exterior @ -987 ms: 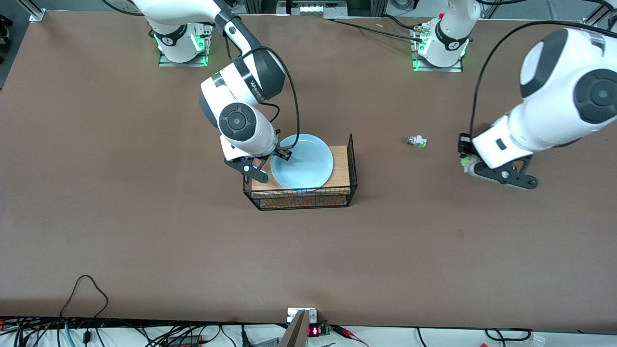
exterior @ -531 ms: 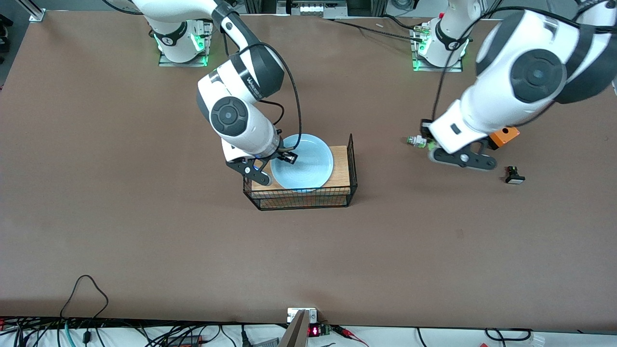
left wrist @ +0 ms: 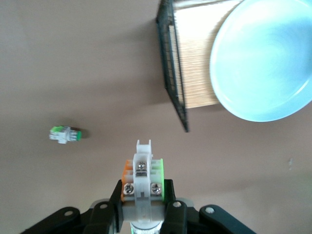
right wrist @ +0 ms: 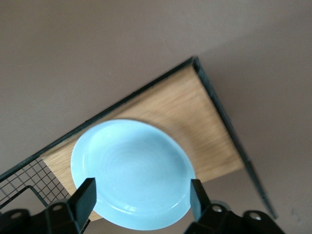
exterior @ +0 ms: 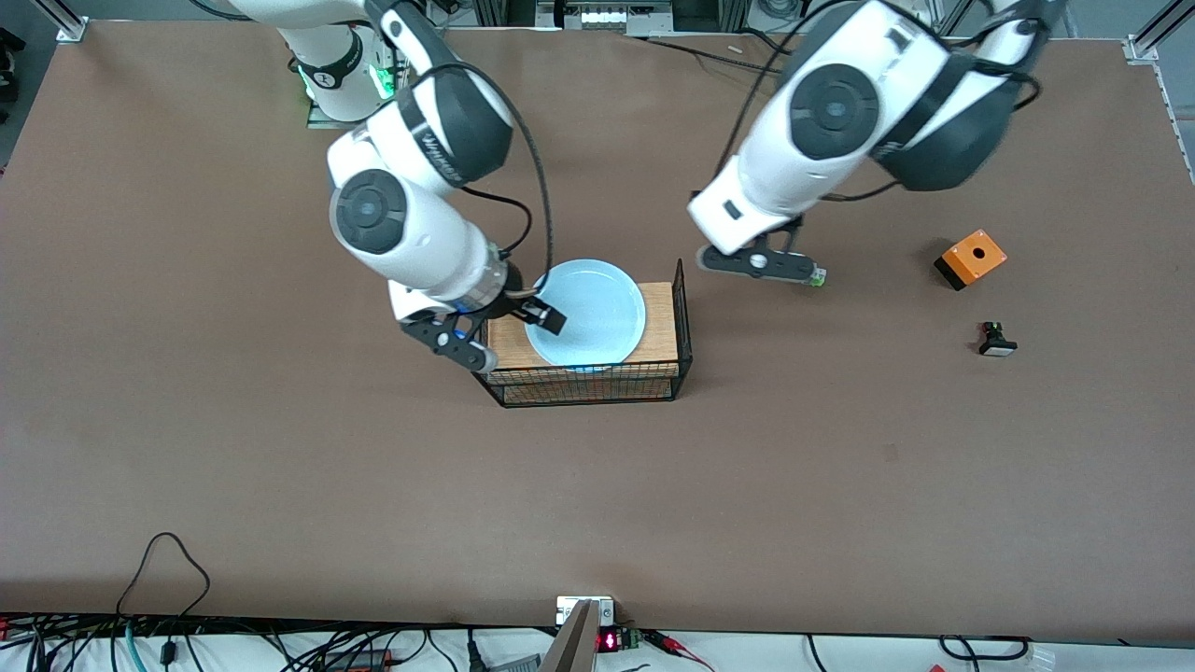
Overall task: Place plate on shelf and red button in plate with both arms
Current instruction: 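Open the right gripper and withdraw while the left gripper carries the button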
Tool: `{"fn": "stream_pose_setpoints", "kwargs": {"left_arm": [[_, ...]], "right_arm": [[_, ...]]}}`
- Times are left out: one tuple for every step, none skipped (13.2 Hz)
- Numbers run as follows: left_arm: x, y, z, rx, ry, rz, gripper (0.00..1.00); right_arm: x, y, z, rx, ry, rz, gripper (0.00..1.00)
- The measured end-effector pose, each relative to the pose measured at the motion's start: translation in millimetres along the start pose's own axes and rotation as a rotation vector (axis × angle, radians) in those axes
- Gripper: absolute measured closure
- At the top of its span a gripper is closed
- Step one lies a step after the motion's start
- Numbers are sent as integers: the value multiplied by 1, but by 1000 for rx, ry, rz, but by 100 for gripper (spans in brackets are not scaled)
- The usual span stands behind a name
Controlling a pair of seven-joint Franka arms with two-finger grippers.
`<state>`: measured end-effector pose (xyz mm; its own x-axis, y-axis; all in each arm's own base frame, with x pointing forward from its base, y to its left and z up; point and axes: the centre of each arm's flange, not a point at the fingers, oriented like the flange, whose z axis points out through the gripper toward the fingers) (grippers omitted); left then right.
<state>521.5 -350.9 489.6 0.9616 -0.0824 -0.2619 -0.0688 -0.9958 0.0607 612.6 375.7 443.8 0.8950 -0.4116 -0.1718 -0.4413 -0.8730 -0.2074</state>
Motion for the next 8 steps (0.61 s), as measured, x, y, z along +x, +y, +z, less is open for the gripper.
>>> {"fn": "stream_pose_setpoints", "kwargs": {"left_arm": [[3,6,1,-11,-1,-3,66],[7,13,2,-27,0,-7,66],[12,21,5,-45,4,-12,66],[16,30,9,-64,9,-14,66],[20,40,14,-84,20,-15,66],[24,49,20,-101,33,-19,66],[29,55,24,-116,43,-22,66],[35,59,29,-126,48,-20,66]], "right_arm": [[14,12,-13,1,2,-38,1],[28,27,-26,-9,-5,-71,0],[42,44,-37,-19,-15,-104,0],[54,59,-49,-27,-22,-132,0],[65,75,-60,-41,-25,-153,0],[73,89,-70,-65,-24,-172,0],[79,103,-80,-101,-24,-203,0],[83,115,-90,-135,-18,-241,0]]}}
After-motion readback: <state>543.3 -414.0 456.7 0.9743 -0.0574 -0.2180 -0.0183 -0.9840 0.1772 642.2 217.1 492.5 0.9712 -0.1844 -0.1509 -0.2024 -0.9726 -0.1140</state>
